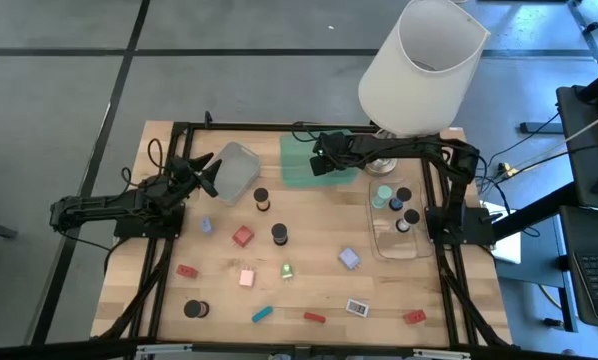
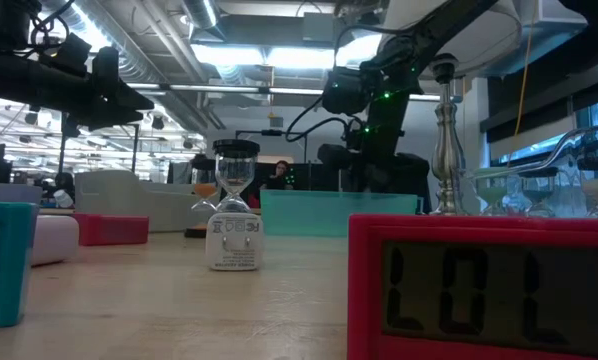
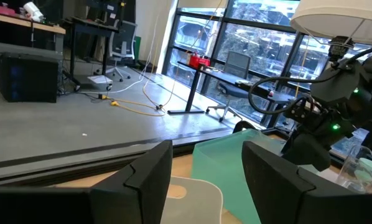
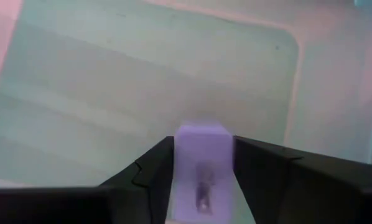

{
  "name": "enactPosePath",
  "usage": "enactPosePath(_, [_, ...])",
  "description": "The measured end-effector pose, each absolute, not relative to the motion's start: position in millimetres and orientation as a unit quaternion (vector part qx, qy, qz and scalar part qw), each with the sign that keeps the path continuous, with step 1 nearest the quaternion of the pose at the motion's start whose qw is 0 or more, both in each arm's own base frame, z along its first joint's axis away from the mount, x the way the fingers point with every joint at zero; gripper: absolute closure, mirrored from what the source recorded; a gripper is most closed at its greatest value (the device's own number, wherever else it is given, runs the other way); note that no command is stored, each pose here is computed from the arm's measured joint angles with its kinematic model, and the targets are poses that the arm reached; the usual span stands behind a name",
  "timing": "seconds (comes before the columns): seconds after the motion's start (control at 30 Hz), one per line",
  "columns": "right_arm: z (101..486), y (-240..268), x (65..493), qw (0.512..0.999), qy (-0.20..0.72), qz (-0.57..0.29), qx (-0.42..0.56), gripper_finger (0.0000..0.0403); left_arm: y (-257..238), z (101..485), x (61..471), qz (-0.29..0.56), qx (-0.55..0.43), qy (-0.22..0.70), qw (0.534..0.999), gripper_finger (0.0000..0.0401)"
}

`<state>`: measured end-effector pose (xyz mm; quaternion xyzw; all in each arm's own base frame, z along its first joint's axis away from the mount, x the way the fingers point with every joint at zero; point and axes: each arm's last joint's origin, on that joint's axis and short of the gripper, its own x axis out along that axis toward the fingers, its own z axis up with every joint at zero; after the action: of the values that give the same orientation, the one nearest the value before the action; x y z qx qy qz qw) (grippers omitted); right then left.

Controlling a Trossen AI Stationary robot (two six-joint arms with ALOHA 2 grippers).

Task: Pick & Place Office items
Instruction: Put the middle purple charger adapter into the green bin, then put the right purple charger adapter into the green bin

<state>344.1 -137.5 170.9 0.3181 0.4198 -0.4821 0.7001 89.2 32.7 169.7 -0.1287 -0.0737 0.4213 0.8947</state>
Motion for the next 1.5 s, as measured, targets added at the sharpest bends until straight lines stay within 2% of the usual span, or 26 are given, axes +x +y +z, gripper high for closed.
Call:
enactPosePath(0.3, [173.9,-137.8,344.9,0.706,0.424,-0.476,0.309,0.0214,32.7,169.7,89.2,0.421,-0.129,-0.074,0.895,0.021])
enactPosePath(0.53, [218.9,-128.1,343.8,0.739,0.385,-0.459,0.307,0.0207,32.7,169.9,89.2,0.421,-0.129,-0.074,0.895,0.0211])
enactPosePath(0.7, [245.6,-89.9,335.8,0.754,0.382,-0.449,0.289,0.0206,32.7,169.9,89.2,0.421,-0.129,-0.074,0.895,0.021])
enactPosePath(0.83, [250.7,-46.9,332.5,0.763,0.418,-0.419,0.259,0.0206,32.7,169.9,89.2,0.421,-0.129,-0.074,0.895,0.0211])
enactPosePath(0.97, [248.1,-8.2,328.4,0.764,0.471,-0.37,0.238,0.0206,32.7,169.8,89.2,0.421,-0.129,-0.074,0.895,0.0211])
enactPosePath(1.13, [245.5,31.4,319.6,0.749,0.504,-0.351,0.248,0.0206,32.7,169.7,89.2,0.421,-0.129,-0.074,0.895,0.021])
enactPosePath(1.3, [244.1,57.9,316.0,0.748,0.541,-0.289,0.253,0.0206,32.7,169.7,89.2,0.421,-0.129,-0.074,0.895,0.0211])
enactPosePath(1.5, [232.0,84.2,315.5,0.747,0.584,-0.234,0.215,0.0201,32.7,169.8,89.2,0.421,-0.129,-0.074,0.895,0.021])
